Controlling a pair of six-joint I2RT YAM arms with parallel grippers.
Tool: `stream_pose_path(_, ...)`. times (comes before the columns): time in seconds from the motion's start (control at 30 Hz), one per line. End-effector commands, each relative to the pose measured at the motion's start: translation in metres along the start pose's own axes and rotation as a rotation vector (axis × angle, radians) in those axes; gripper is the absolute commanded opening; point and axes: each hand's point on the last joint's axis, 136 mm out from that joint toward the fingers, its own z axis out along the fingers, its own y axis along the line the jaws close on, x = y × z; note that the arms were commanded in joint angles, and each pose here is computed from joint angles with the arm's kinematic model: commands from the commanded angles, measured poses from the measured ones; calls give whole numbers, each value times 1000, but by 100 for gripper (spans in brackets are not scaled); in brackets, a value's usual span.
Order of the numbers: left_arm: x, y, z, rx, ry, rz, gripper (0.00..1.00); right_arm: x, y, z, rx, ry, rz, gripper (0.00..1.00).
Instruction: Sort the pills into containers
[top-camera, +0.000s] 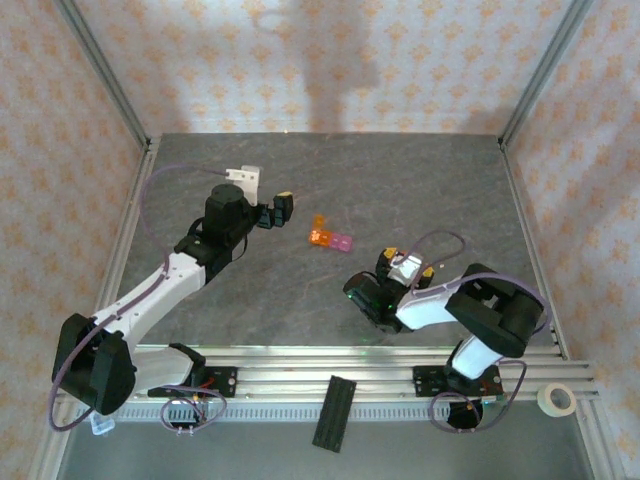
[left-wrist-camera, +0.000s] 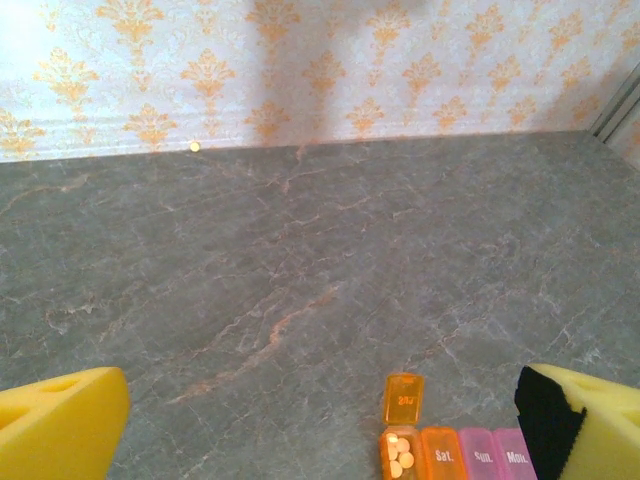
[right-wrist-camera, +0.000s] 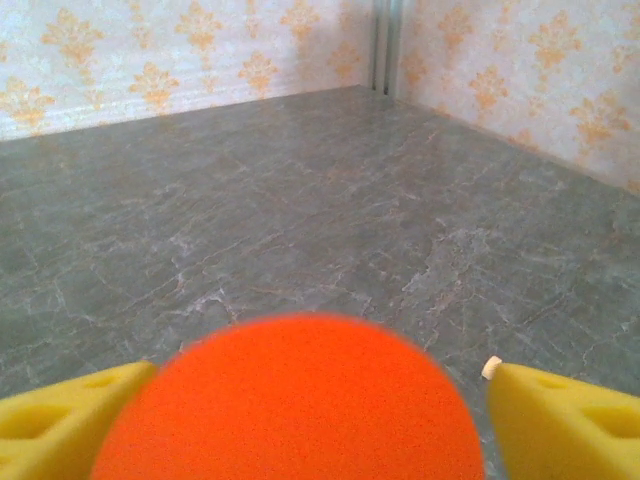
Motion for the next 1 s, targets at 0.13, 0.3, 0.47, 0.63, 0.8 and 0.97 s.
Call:
stream_pose_path(0.13,-7,2,-9,-25,-32,3,100,-14,-2,-6,-60,20,34,95)
stream_pose_path(0.3,-5,3,-10,-29,-29,7,100,-50,12,-12,-116,24,40,100)
stream_pose_path(0.47,-7,3,-10,-31,-33,19,100,-92,34,-14,-251,84,76,100)
stream_pose_path(0.63,-11,-1,-6,-17,-31,46,100,-136,77,-20,-503,214,100,100)
stream_pose_path(0.8,-20,11,1,-94,-60,14,100,-154,142,-41,-755,393,34,100)
stream_pose_path(0.97,-26,41,6,-248,-118,-143,100,-137,203,-59,-917,629,-11,98)
